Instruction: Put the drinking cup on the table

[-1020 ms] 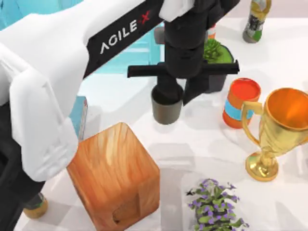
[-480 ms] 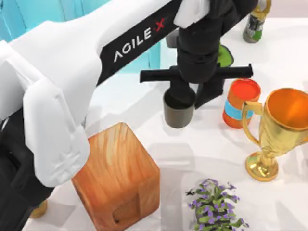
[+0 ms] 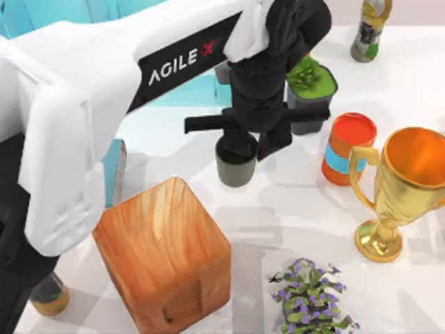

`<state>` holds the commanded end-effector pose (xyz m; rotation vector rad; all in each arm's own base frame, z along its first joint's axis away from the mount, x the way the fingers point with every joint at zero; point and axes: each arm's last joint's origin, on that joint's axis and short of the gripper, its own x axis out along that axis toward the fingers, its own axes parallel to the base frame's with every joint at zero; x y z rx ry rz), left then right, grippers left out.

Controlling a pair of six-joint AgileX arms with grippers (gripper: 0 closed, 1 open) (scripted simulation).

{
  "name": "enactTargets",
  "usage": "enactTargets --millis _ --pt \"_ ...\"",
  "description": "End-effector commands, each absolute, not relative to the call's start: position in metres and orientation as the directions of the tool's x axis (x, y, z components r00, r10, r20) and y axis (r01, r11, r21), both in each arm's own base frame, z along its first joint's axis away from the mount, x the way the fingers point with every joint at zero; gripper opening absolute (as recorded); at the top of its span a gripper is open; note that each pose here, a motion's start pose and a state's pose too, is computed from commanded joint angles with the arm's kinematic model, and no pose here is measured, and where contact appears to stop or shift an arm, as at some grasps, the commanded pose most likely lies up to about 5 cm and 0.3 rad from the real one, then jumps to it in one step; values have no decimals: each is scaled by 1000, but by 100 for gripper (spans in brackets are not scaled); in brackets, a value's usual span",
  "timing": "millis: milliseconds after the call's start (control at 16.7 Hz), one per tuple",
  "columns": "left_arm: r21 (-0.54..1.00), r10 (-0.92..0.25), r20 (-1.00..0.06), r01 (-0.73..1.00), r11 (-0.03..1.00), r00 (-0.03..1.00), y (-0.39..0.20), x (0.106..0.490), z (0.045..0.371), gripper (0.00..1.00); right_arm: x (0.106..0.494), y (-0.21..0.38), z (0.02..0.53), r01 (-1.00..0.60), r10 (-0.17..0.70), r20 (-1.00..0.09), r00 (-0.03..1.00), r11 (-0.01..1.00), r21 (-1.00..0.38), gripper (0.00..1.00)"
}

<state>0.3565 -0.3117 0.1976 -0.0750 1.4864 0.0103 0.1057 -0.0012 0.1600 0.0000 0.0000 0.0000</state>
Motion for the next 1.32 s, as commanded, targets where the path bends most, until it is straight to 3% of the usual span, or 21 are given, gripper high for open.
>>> enactTargets --millis 240,480,1260,1320 --pt "-33 -33 -999 19 999 23 -329 325 184 0 106 -1 160 0 0 0 1000 1000 0 100" --pt "-33 -33 -999 20 999 21 -330 324 184 0 106 -1 160 0 0 0 1000 1000 0 100" --pt "-33 -33 -999 20 999 21 -330 324 184 98 106 -1 160 0 0 0 1000 1000 0 100" --pt "-33 -33 -999 20 999 21 -330 324 184 100 106 -1 160 0 0 0 1000 1000 0 100"
